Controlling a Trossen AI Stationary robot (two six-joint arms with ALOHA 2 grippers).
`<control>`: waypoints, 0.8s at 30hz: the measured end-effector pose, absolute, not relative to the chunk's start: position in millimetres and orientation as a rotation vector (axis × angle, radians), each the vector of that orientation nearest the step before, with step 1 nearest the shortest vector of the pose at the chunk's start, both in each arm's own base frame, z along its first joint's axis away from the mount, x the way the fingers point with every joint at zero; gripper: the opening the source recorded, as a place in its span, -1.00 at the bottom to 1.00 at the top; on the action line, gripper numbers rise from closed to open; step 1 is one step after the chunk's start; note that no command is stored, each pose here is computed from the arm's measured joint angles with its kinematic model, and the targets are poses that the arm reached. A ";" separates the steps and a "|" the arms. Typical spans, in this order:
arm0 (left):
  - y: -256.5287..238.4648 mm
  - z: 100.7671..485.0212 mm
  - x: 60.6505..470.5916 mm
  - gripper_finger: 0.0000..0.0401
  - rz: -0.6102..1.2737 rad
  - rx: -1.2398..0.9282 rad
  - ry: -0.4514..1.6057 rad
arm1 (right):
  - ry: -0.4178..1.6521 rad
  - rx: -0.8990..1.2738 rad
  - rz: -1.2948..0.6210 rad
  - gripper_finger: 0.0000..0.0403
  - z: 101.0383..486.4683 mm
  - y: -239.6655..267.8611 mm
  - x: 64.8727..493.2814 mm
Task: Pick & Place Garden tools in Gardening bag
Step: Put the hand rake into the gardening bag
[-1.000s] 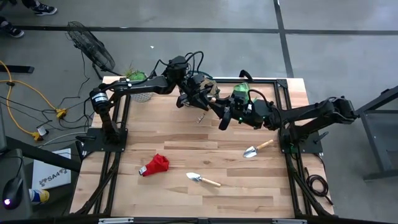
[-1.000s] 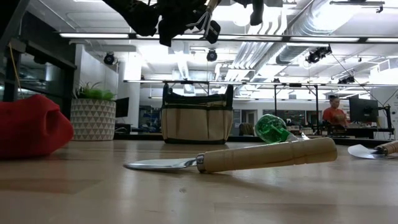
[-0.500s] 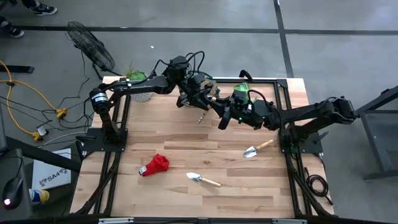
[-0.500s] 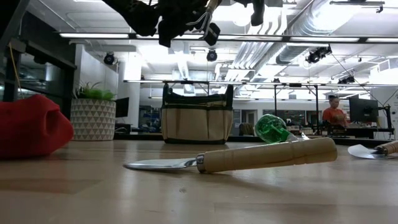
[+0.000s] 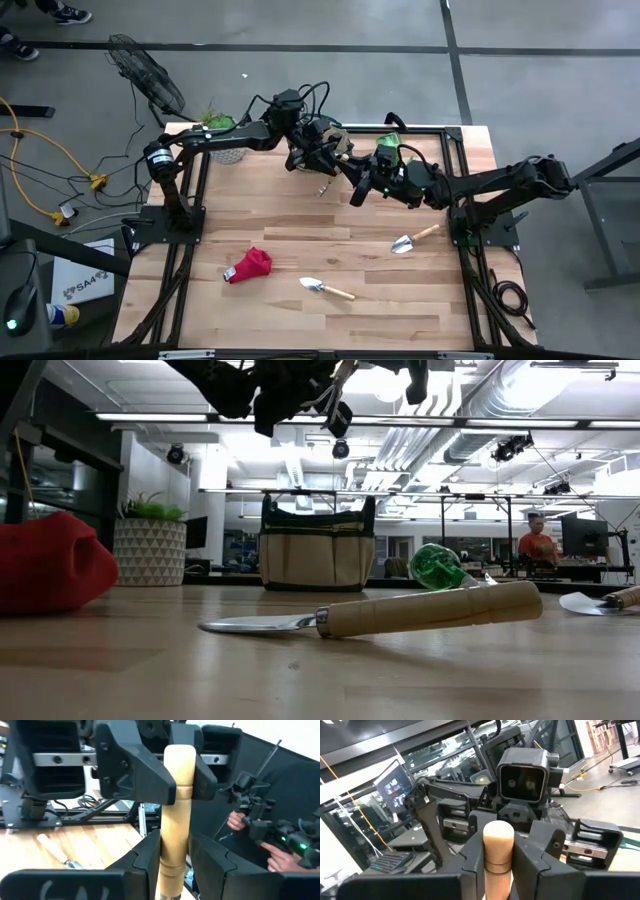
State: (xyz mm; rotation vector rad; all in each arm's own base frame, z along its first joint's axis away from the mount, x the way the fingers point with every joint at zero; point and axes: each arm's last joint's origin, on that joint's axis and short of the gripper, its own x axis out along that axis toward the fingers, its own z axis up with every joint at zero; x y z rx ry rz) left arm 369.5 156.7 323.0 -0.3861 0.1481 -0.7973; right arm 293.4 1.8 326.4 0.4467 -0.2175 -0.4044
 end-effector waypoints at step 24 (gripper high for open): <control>165.3 376.3 263.7 -0.49 -0.396 -0.302 0.270 | -0.088 0.395 -0.689 -0.71 306.4 16.6 289.8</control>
